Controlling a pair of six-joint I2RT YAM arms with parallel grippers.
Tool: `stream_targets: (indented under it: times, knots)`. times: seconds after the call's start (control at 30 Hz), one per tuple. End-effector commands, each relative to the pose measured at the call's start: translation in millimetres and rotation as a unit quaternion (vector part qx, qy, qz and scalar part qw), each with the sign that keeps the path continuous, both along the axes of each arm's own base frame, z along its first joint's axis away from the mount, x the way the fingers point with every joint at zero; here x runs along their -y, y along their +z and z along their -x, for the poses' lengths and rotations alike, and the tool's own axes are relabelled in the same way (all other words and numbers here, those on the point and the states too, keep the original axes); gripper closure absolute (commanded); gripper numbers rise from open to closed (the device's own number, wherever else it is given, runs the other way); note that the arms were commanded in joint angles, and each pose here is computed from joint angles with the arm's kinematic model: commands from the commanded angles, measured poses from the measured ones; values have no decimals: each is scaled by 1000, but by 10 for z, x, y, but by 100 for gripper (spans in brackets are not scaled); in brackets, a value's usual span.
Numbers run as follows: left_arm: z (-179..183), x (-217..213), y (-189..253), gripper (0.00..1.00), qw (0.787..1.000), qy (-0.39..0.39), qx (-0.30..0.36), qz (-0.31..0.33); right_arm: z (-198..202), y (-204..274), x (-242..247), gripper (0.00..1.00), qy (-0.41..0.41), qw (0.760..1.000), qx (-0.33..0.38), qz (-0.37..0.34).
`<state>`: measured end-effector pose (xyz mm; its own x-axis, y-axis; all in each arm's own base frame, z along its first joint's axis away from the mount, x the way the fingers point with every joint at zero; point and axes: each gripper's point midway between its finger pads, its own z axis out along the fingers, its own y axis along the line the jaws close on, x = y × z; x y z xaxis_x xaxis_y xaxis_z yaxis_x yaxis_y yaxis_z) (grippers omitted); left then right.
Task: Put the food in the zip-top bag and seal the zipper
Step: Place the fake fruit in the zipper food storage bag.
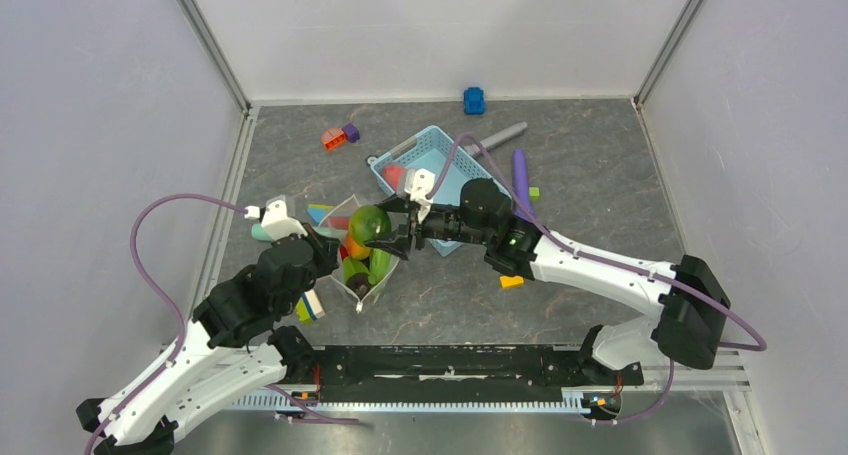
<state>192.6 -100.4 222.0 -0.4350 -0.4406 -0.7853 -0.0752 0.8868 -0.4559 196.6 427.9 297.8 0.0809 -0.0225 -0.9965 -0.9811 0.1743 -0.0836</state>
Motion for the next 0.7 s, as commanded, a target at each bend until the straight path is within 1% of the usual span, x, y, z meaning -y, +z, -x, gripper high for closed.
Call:
stream_targets:
  times: [0.0,0.1,0.17,0.3,0.47,0.57,0.67]
  knots:
    - [-61,18,135,98,1000,5,22,10,242,507,111,44,44,995,59,-63]
    - [-72,18,149,98,1000,6,24,9,433,629,131,43,92,990,65,-81]
    - [-77,17,159,98,1000,7,26,9,513,636,112,42,116,988,57,-83]
    - [-68,26,167,98,1000,3,26,11,503,495,4,42,131,989,34,-60]
    - [-64,26,170,98,1000,2,26,11,211,207,-137,41,76,997,1,3]
    - [-65,30,172,98,1000,1,26,12,-38,14,-193,40,21,999,-9,48]
    - [-70,33,162,98,1000,1,25,8,-275,-118,-188,38,-45,996,-11,75]
